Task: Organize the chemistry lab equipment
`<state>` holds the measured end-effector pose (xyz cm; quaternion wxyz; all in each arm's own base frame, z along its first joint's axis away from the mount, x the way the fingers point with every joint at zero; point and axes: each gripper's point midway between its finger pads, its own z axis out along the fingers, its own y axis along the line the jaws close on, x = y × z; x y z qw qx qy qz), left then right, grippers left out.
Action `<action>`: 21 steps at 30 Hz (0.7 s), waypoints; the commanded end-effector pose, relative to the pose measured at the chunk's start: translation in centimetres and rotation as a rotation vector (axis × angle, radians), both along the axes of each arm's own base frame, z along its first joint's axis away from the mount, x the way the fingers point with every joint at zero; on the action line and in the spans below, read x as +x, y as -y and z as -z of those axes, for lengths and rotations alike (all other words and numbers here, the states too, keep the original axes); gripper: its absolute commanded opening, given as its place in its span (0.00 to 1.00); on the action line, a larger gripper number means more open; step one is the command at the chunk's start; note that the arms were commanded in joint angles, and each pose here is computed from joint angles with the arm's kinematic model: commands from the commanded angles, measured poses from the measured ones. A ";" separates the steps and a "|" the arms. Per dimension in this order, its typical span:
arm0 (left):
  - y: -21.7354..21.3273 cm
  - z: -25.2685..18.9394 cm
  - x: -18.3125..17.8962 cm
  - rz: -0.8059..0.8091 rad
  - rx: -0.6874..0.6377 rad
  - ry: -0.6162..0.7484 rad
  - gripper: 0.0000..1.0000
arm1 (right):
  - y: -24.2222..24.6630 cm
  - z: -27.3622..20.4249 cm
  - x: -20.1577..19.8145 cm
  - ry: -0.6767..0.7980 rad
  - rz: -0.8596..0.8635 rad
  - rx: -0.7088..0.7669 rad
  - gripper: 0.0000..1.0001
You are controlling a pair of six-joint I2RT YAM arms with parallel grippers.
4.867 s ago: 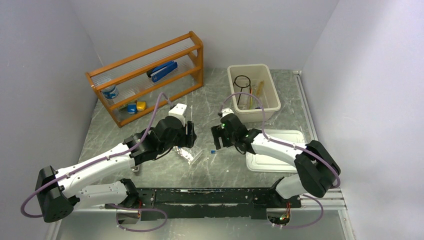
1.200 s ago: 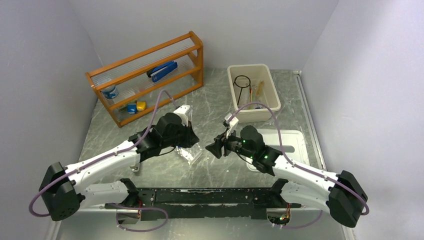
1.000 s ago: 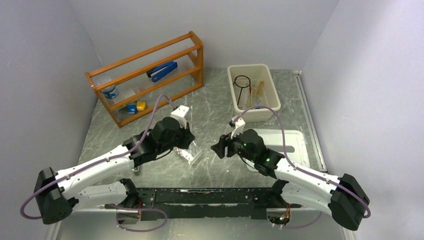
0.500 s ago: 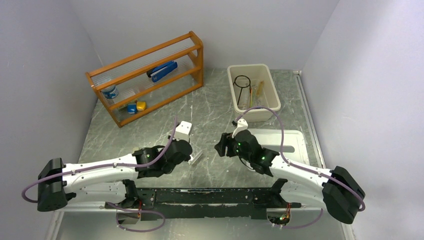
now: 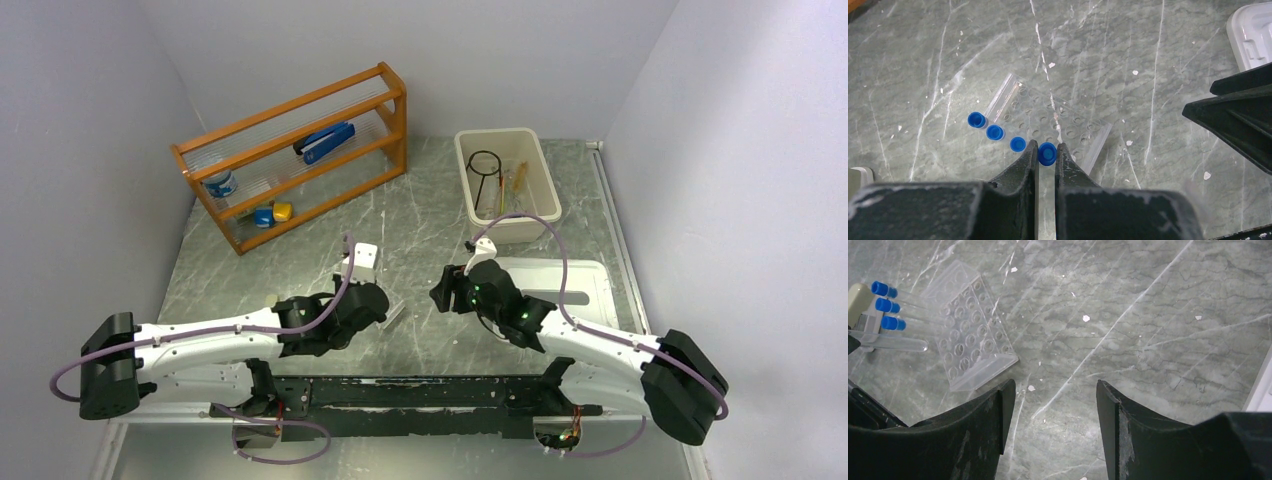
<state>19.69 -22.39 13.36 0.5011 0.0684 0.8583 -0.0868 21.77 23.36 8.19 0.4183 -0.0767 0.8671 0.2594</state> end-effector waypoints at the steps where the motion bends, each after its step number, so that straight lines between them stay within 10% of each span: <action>1: 0.0 1.0 -0.5 -0.003 -0.013 -0.021 0.05 | -0.1 -0.2 0.6 0.011 0.021 0.008 0.63; 21: -0.5 3.2 -0.1 -0.030 0.017 0.001 0.05 | -0.2 0.2 0.2 0.003 0.000 0.014 0.63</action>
